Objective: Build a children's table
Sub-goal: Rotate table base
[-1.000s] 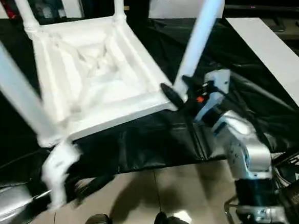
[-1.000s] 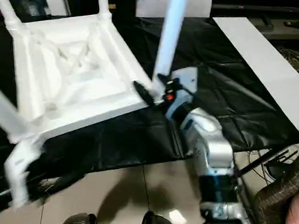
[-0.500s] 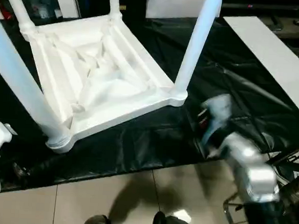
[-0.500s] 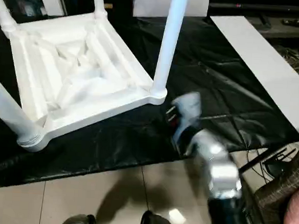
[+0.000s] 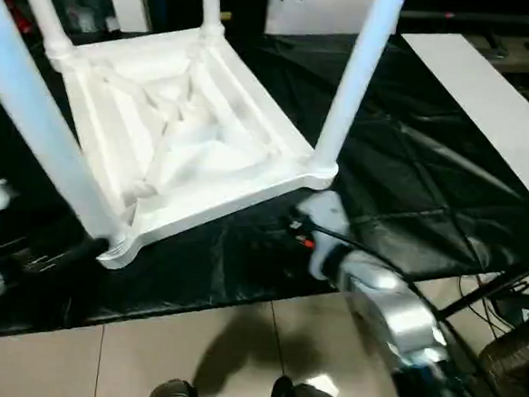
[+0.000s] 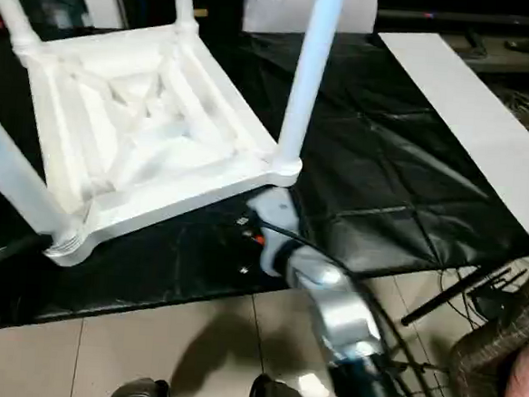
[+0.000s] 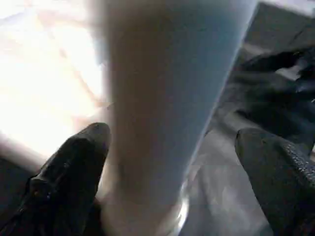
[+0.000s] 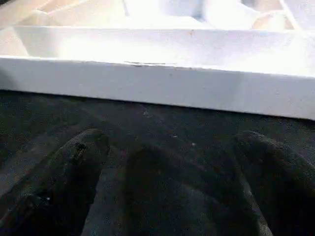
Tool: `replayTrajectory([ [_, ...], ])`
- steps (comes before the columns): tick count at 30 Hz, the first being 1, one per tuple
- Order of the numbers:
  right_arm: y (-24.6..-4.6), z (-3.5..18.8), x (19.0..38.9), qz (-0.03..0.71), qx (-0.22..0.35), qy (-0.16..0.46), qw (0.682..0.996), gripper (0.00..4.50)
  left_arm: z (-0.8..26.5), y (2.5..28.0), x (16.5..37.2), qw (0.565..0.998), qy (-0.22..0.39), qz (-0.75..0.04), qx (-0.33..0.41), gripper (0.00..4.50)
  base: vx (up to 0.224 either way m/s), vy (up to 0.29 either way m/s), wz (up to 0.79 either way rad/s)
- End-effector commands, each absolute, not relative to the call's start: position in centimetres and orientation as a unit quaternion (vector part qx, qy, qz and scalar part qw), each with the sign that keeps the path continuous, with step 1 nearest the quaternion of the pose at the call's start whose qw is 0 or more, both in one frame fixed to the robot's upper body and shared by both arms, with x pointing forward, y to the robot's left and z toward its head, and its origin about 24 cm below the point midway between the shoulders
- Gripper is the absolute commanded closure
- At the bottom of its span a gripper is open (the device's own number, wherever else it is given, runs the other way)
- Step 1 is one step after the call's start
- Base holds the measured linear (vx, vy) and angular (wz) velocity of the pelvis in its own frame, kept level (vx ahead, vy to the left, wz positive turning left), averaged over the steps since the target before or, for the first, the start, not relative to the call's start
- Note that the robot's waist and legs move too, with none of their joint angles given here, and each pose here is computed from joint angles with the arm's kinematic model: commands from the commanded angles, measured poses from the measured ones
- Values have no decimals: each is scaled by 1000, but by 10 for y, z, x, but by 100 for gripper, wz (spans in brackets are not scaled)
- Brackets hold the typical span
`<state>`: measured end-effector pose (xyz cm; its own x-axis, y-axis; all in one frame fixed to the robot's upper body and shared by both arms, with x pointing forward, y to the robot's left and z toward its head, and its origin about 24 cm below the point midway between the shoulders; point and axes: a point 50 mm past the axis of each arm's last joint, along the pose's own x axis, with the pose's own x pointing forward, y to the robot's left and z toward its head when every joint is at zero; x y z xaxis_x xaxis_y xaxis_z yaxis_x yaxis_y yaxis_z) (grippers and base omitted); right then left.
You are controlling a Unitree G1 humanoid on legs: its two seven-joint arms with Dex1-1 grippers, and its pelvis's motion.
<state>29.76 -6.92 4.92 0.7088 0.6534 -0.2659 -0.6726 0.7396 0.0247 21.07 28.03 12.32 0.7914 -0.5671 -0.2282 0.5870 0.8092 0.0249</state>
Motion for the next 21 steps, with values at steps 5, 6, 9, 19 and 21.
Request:
replayTrajectory([
  [5, -62, 48, 316, 336, -40, 135, 931, 0, 113, 238, 224, 927, 81, -366, -7, 4, 0, 0, 0],
  [6, -62, 46, 317, 334, -45, 142, 931, 0, 112, 229, 226, 923, 77, -377, -13, 4, 0, 0, 0],
  [9, -62, 36, 320, 326, -62, 165, 929, 0, 111, 195, 231, 905, 62, -419, -40, 4, 0, 0, 0],
  [19, -57, 39, 329, 329, -56, 151, 931, 0, 110, 108, 236, 847, 30, -523, -96, 4, 0, 0, 0],
  [21, -56, 40, 330, 331, -54, 146, 931, 0, 113, 96, 239, 840, 21, -532, -100, 4, 0, 0, 0],
])
